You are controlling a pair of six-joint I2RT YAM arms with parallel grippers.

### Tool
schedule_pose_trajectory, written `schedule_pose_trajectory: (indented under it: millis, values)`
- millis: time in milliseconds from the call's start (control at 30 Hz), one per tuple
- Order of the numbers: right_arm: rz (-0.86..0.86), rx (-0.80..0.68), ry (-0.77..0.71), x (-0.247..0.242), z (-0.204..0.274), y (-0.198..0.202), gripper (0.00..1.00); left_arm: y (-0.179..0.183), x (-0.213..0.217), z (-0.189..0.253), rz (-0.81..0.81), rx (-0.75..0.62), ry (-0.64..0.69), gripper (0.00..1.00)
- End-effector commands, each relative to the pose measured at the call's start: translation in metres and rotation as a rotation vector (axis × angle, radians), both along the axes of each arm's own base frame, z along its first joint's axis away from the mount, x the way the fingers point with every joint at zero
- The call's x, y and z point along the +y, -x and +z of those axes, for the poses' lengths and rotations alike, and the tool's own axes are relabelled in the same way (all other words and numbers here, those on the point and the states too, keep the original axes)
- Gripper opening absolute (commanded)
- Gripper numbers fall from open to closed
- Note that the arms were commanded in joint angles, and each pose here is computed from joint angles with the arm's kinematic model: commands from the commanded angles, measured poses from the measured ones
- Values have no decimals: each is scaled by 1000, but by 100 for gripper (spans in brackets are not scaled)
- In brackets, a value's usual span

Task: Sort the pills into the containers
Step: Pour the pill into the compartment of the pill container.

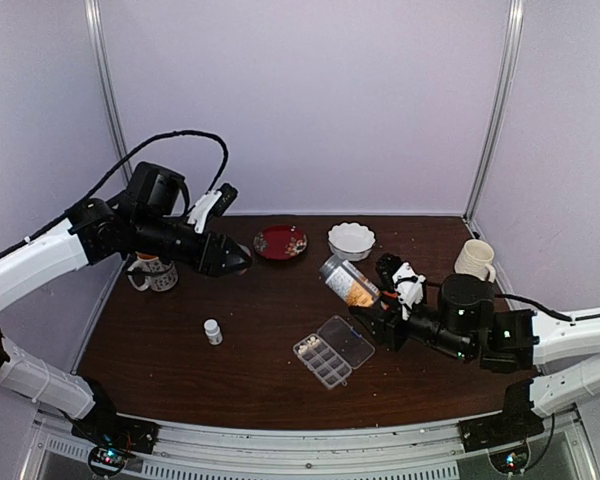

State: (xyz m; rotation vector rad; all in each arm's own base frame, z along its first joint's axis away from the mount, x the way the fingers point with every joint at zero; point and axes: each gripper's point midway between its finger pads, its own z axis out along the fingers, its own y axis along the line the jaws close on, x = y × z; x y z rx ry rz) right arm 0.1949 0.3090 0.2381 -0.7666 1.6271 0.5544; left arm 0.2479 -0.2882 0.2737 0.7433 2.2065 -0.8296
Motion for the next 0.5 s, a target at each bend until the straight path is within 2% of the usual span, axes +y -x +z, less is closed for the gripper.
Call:
schedule_pose_trajectory:
  millis: [0, 167, 467]
  values:
    - [-31, 124, 12, -16, -38, 8, 0, -13, -1, -4, 17, -65, -14, 0]
    - [-4, 204, 9, -28, -74, 21, 0, -16, -5, -28, 13, -30, -41, 0]
    - [88, 295, 23, -27, -119, 42, 0, -14, -8, -45, 16, -38, -57, 0]
